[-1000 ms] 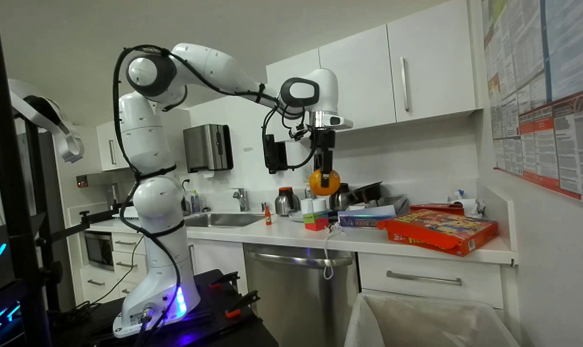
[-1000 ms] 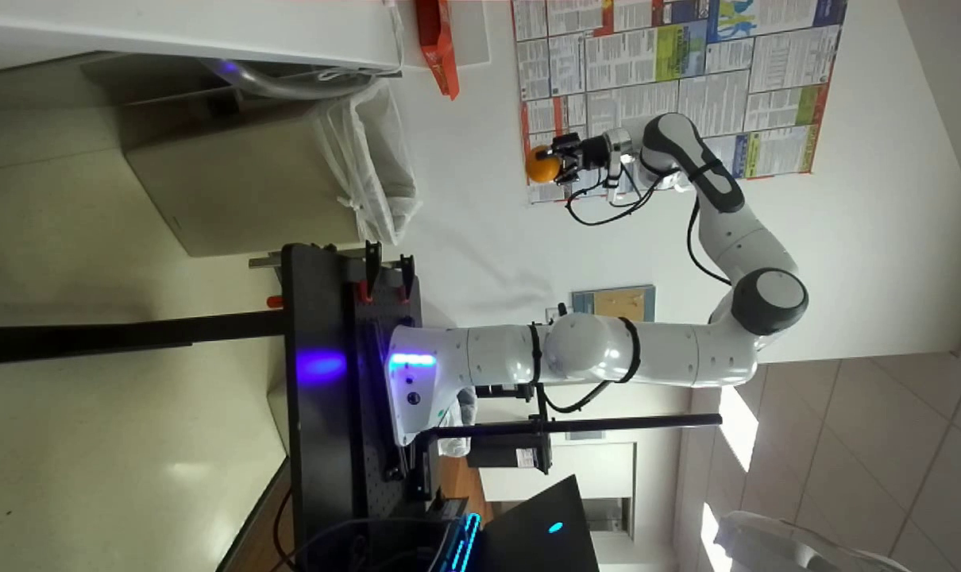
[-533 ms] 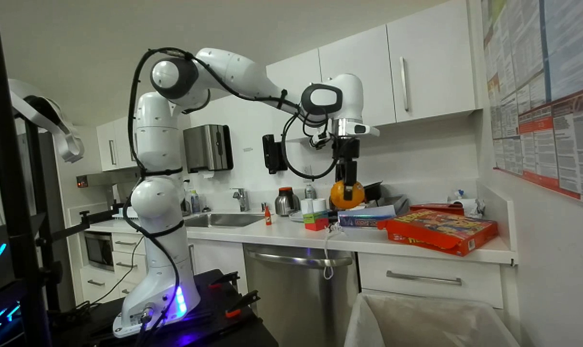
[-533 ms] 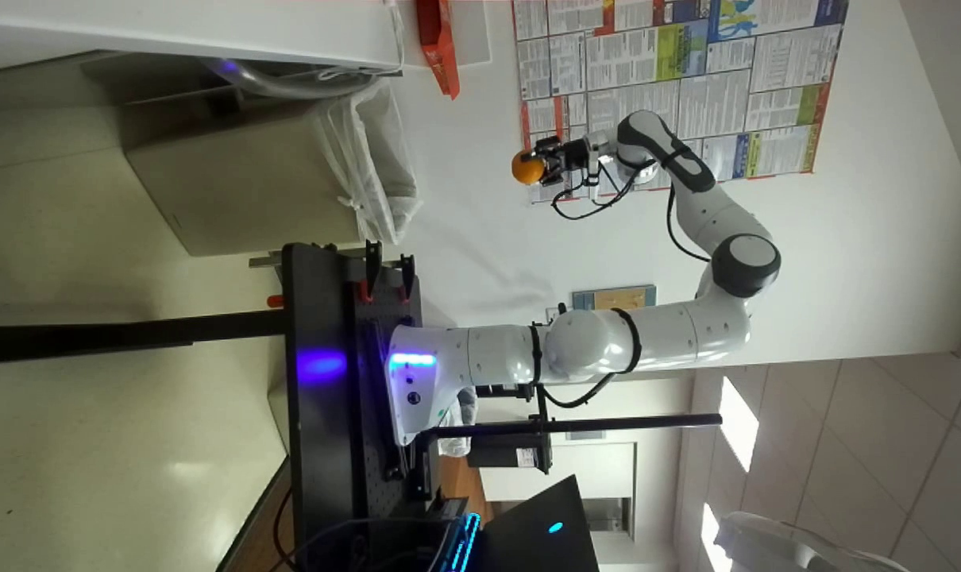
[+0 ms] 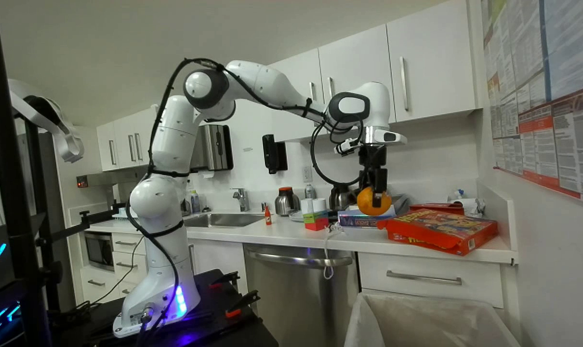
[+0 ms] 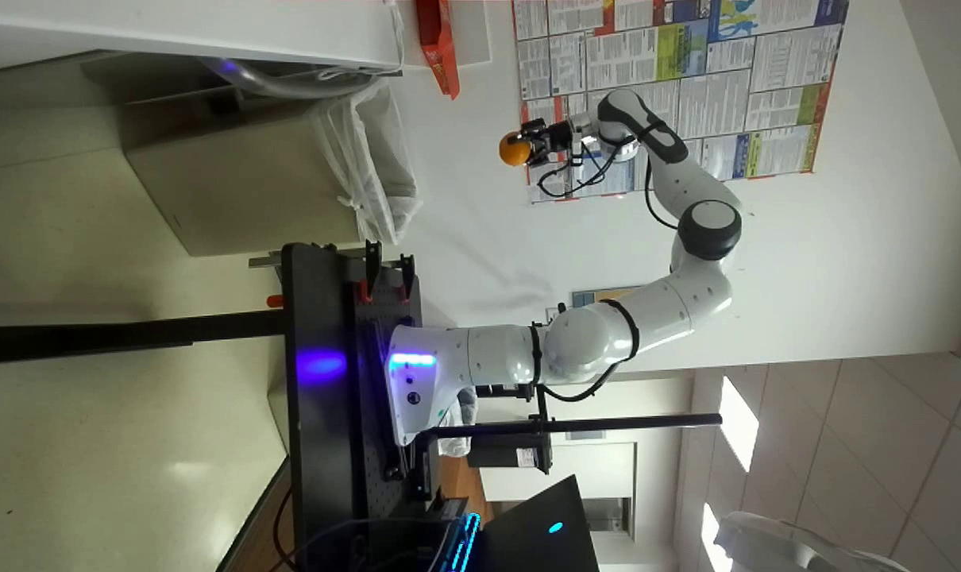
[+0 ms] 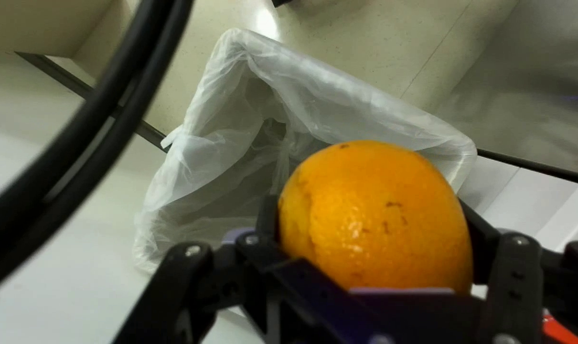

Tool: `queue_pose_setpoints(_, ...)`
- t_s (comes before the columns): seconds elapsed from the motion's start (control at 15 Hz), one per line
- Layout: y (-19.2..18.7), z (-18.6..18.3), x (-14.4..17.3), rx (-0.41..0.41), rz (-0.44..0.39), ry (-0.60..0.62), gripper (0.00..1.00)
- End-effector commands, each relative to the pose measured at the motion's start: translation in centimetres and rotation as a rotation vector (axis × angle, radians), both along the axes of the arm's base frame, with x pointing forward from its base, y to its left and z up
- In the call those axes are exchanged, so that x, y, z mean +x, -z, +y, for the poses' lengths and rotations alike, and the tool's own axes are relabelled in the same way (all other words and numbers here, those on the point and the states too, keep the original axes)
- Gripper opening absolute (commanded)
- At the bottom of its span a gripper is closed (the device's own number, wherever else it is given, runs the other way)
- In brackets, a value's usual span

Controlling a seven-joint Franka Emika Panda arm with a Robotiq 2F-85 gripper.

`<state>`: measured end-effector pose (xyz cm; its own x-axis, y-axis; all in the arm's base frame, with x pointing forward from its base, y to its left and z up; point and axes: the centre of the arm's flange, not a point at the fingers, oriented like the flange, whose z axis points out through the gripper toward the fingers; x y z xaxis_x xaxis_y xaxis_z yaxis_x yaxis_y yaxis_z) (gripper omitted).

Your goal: Put the orange object into the bin

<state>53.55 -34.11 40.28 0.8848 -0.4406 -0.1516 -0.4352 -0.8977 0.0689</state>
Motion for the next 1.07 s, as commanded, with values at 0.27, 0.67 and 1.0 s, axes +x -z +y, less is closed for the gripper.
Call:
queue_pose_setpoints(0.27,1.4,-4.3,3.7,0.038,0.026,0.021,0.58)
queue_pose_setpoints(0.67,5.2,-6.5,4.1,0.051,0.07,0.039,0.58)
queue_pose_setpoints(1.0,6.3,-7.4,4.8,0.058,0.086,0.041,0.58)
